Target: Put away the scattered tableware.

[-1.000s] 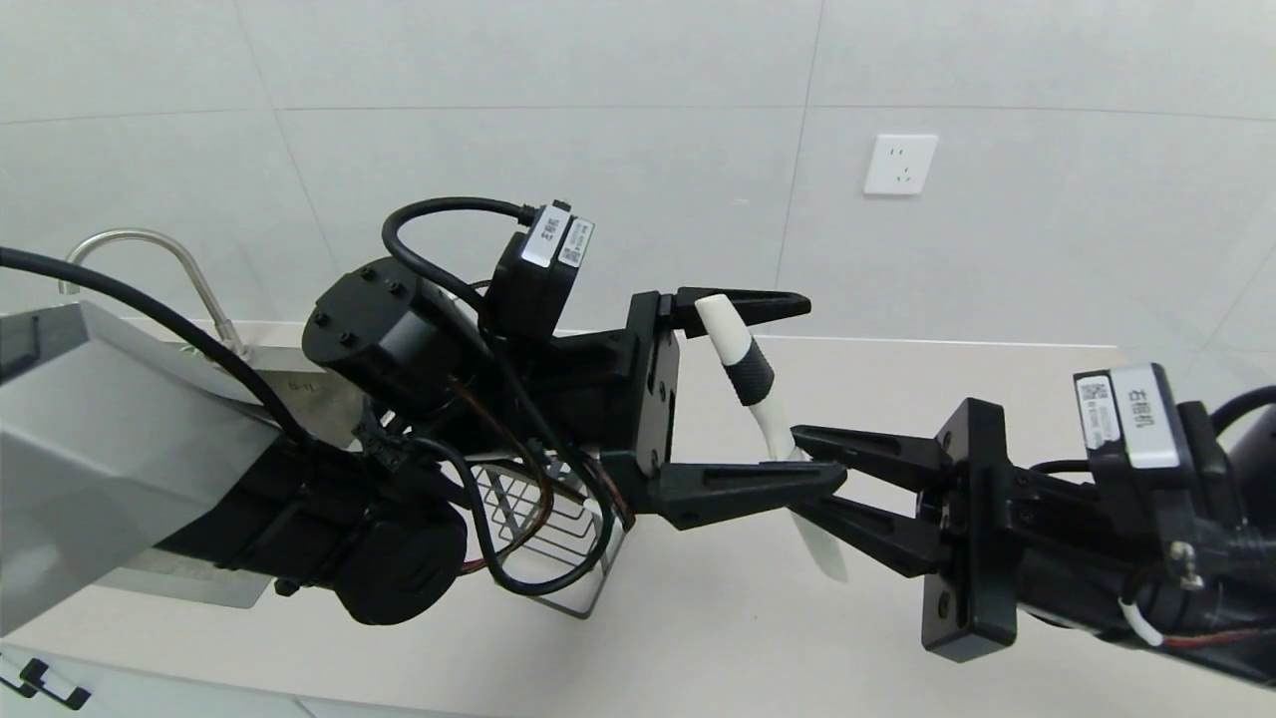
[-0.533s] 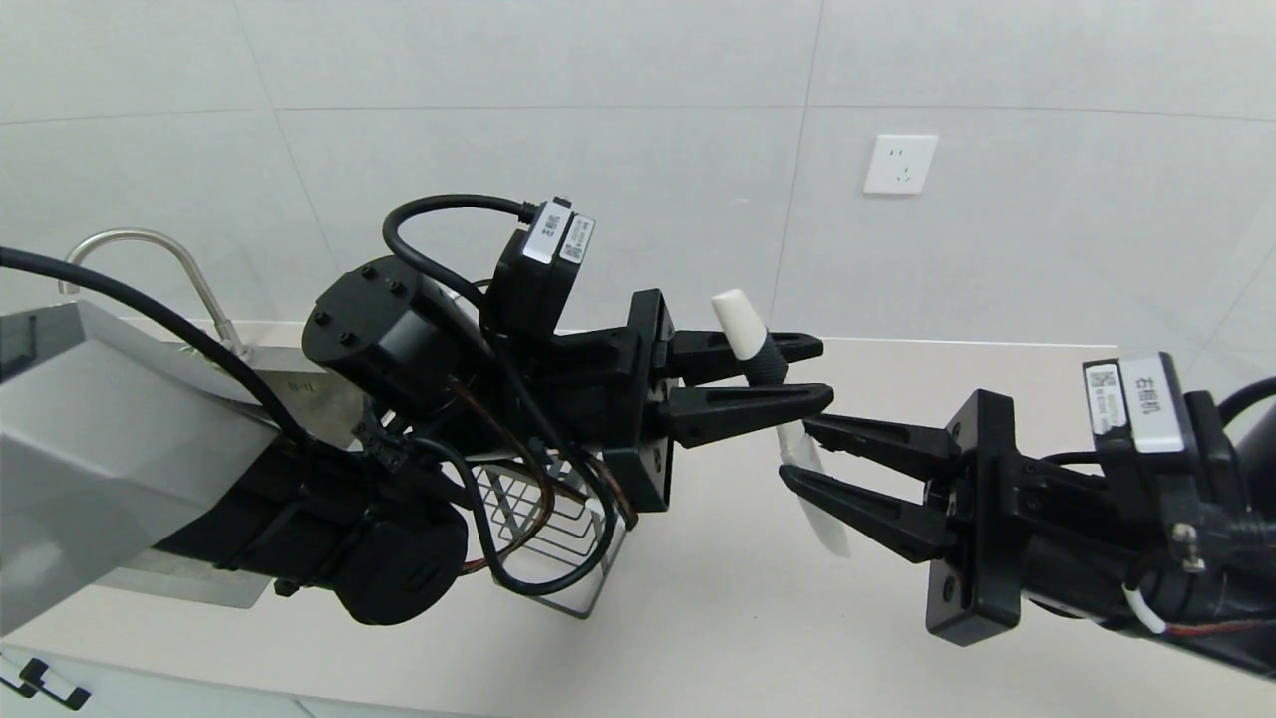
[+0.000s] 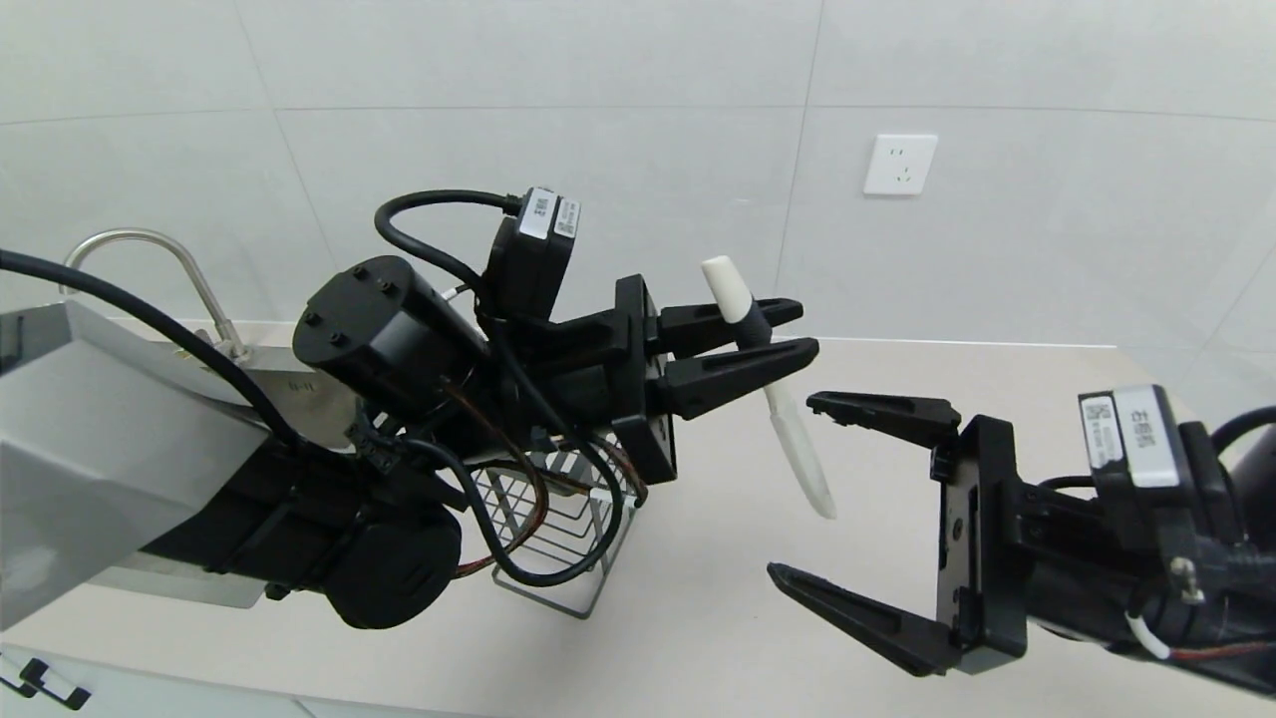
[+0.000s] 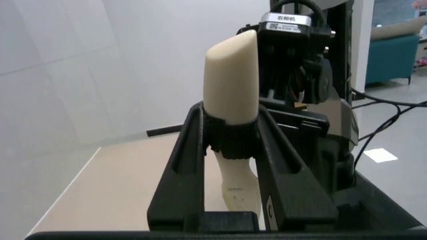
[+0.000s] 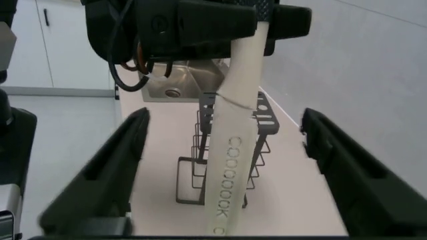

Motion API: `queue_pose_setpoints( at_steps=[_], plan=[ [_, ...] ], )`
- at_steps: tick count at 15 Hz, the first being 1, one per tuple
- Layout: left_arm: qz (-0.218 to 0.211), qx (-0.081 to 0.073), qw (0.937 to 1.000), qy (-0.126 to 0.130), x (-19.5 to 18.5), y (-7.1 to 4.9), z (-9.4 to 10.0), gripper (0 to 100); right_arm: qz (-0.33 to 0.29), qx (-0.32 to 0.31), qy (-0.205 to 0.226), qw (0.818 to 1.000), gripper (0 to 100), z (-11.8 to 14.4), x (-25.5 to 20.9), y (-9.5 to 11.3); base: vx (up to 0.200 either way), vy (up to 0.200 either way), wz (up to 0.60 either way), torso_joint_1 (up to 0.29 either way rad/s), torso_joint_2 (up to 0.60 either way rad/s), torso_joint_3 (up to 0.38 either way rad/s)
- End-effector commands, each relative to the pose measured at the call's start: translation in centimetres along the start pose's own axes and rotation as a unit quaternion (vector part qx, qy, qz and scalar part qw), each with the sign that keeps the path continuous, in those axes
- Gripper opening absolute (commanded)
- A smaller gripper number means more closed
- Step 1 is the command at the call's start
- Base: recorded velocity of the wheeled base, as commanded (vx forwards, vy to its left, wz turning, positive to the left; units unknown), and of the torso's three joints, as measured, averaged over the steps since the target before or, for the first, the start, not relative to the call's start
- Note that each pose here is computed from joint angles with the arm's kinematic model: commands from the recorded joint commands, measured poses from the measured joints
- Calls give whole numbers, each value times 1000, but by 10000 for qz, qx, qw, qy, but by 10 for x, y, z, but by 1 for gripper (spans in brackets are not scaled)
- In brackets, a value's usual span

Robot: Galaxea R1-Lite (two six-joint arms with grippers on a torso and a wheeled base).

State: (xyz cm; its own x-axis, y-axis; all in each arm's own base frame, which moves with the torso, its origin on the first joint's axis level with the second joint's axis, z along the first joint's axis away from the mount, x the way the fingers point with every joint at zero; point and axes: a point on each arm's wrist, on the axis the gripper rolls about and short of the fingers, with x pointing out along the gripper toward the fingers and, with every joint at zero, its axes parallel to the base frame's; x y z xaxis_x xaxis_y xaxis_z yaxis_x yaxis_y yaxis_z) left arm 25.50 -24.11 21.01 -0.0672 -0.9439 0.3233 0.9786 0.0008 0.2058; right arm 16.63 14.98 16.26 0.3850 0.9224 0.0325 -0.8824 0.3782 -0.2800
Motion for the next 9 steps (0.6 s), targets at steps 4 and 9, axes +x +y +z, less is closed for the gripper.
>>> queue_pose_setpoints(
  at_steps=[4, 9],
  plan=[
    [491, 118, 9987, 73, -21, 14, 3, 0, -35, 54, 137, 9999, 100, -4, -18, 8, 0, 0, 0, 0, 0, 0],
    [123, 667, 9973, 284, -37, 3, 10, 0, -458, 78, 439, 9980, 0, -14, -54, 11, 0, 0, 0, 0, 0, 0]
  ],
)
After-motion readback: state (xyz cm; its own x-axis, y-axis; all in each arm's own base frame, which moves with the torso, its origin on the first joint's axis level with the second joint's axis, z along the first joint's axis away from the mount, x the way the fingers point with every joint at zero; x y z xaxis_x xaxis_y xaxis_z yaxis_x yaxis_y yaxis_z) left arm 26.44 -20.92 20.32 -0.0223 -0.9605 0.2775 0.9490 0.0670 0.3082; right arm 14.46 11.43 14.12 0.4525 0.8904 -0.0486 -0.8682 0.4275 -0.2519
